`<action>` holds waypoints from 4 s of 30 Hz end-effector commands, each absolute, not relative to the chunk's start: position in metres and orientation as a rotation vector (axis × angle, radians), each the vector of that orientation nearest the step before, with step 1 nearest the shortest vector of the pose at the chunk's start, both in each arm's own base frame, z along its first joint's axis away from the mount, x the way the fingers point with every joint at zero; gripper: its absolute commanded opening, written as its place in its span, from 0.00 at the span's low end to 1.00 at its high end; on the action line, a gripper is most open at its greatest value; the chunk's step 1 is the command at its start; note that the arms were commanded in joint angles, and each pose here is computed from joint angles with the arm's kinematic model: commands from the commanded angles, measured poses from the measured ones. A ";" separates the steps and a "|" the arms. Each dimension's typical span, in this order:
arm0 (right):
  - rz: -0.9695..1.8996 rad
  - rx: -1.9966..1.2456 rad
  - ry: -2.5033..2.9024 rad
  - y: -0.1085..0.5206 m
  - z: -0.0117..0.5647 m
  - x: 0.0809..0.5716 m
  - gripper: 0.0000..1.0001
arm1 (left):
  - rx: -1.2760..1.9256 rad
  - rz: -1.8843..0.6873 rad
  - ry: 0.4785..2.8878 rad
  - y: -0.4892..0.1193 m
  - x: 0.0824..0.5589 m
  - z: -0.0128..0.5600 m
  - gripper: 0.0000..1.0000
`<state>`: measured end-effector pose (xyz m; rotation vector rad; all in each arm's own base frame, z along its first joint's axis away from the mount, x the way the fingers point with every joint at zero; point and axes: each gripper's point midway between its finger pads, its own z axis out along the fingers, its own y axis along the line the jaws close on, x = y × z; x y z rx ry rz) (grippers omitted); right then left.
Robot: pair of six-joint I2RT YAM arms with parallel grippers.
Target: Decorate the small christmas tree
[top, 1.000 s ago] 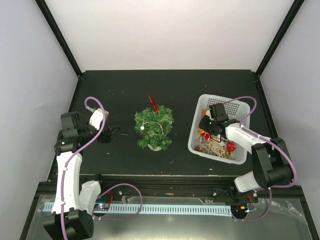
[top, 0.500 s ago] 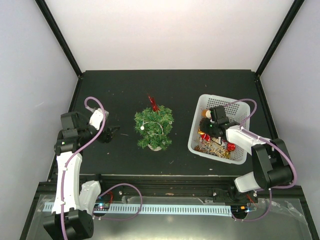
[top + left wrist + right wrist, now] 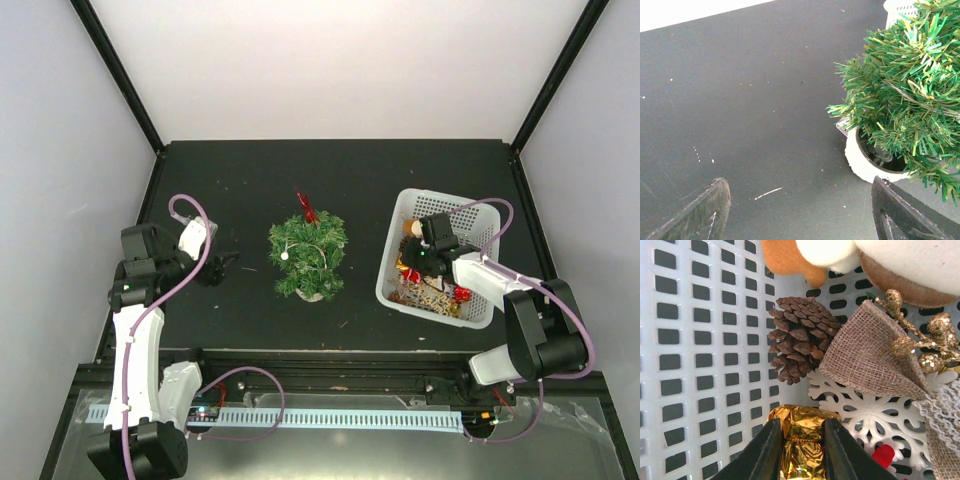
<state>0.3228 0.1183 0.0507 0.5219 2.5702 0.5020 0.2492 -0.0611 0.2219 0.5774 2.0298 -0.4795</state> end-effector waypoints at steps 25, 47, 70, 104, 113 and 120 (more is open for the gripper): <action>0.455 0.371 2.375 0.099 0.151 0.310 0.01 | 0.600 -0.491 1.993 -0.063 0.248 0.226 0.78; 0.757 -0.349 2.072 0.220 0.291 0.232 0.01 | 0.595 -0.486 1.984 -0.063 0.248 0.225 0.78; 0.901 -0.479 2.026 0.295 0.302 0.232 0.01 | 0.595 -0.485 1.984 -0.063 0.248 0.224 0.78; 0.852 -0.493 2.143 0.316 0.244 0.239 0.01 | 0.599 -0.489 1.986 -0.064 0.249 0.223 0.79; 0.853 -0.488 2.134 0.317 0.249 0.240 0.01 | 0.598 -0.485 1.985 -0.063 0.249 0.223 0.78; 0.849 -0.487 2.126 0.315 0.255 0.240 0.04 | 0.598 -0.481 1.982 -0.063 0.249 0.224 0.78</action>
